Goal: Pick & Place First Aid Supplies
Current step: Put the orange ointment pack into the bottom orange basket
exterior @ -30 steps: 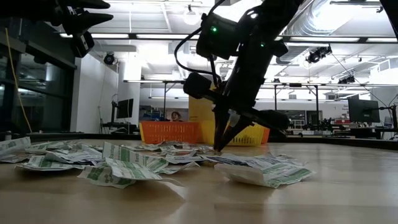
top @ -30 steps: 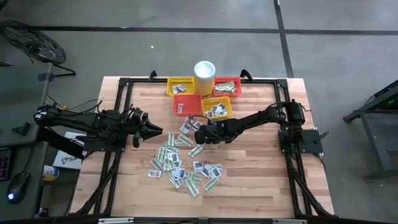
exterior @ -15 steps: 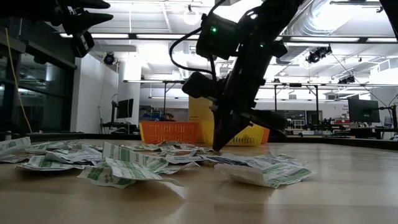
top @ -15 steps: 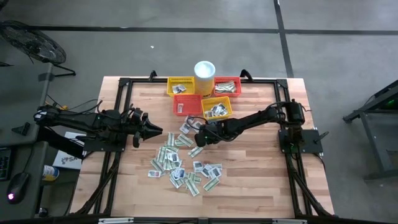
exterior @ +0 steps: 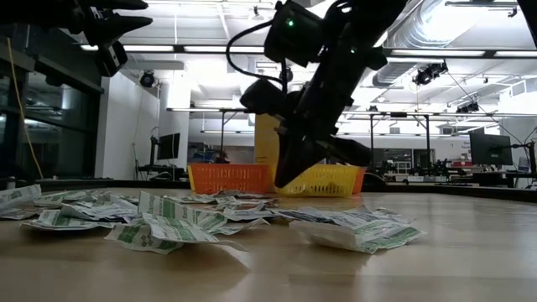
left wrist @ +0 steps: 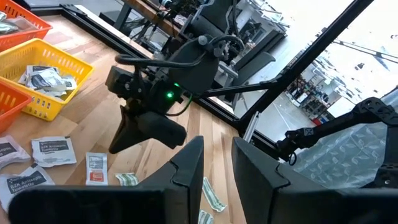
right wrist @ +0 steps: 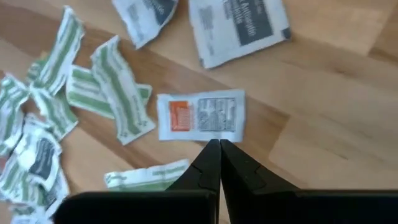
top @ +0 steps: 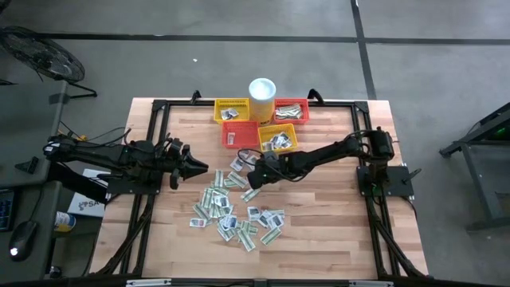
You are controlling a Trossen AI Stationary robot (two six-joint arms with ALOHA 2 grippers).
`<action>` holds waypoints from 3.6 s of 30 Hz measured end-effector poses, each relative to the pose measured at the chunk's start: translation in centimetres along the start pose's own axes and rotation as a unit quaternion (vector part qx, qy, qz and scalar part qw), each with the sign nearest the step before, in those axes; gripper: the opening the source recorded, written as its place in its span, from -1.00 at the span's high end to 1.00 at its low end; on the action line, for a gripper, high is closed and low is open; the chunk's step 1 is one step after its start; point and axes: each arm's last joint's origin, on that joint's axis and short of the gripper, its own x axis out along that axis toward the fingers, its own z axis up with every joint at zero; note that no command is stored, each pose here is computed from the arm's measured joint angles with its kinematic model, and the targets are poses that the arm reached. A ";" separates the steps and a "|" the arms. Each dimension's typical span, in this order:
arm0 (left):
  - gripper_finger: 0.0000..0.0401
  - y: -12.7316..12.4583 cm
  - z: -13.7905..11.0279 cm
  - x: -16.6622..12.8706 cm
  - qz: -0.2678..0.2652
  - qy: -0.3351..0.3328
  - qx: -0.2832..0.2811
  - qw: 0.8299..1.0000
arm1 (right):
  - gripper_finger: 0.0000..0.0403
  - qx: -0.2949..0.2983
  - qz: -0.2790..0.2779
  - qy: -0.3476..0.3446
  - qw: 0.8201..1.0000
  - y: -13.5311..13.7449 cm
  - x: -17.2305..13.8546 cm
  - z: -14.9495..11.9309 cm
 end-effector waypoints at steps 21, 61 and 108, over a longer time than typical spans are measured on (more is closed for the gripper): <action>0.59 0.0 0.0 0.0 -0.003 0.003 0.000 1.000 | 0.18 -0.007 0.041 0.019 0.999 -0.1 0.1 2.0; 0.59 0.1 -0.2 0.0 -0.002 0.011 -0.023 1.000 | -0.03 -0.107 -0.123 0.133 0.978 4.4 -0.1 5.3; 0.59 0.2 -0.3 0.0 0.017 0.008 -0.032 0.999 | 1.00 -0.134 -0.121 0.093 0.979 5.0 -0.8 4.8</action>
